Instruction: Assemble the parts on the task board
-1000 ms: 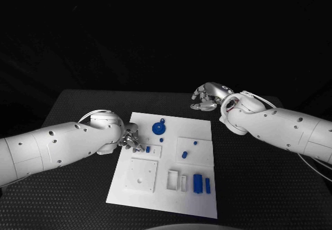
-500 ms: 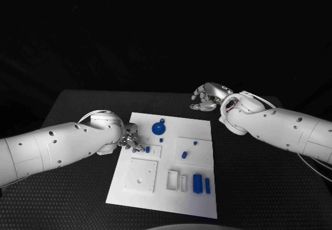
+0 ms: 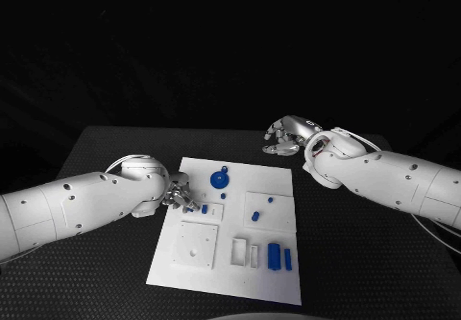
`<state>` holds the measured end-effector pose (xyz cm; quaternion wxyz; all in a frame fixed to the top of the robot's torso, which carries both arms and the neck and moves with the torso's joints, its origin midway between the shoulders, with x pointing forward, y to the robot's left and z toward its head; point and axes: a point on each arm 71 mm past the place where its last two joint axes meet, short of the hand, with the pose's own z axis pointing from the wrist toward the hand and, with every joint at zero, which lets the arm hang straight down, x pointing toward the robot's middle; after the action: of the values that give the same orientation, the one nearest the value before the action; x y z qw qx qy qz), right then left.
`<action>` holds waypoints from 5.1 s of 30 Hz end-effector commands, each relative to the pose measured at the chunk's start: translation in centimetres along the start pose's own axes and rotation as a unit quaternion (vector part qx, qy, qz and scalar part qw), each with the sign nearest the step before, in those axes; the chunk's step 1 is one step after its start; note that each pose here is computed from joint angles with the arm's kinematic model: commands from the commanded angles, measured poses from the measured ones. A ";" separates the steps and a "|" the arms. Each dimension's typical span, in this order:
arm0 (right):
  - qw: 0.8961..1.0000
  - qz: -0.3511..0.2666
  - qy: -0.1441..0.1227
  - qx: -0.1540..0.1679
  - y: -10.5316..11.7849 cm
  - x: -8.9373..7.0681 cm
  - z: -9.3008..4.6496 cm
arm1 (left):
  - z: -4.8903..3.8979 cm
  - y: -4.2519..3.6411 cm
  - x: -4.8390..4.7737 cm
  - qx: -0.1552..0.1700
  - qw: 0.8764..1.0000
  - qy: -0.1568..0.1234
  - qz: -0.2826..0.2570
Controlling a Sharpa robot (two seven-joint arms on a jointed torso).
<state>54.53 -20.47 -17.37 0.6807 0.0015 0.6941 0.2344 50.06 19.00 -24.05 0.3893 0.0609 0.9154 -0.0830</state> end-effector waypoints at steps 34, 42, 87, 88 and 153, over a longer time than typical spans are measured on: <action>1.000 -0.005 0.009 -0.002 0.0 0.2 0.0 | 0.33 0.95 0.89 -0.015 0.999 0.012 -0.047; 1.000 -0.005 0.010 -0.002 0.1 0.2 0.0 | 0.21 1.02 0.84 -0.010 0.998 0.009 -0.056; 1.000 -0.005 0.016 -0.003 0.1 0.4 -0.1 | -0.23 -1.39 0.94 -0.003 0.997 -0.024 0.079; 1.000 -0.005 0.016 -0.003 0.1 0.4 -0.1 | -0.25 -1.37 0.94 -0.003 0.997 -0.024 0.079; 1.000 -0.005 0.014 -0.001 0.0 0.3 -0.1 | -0.22 0.50 0.18 -0.013 0.998 -0.054 -0.009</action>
<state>54.44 -20.47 -17.66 0.6730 -0.0010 0.7020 0.2330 49.88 19.07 -23.58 0.4323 0.0681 0.8963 -0.0718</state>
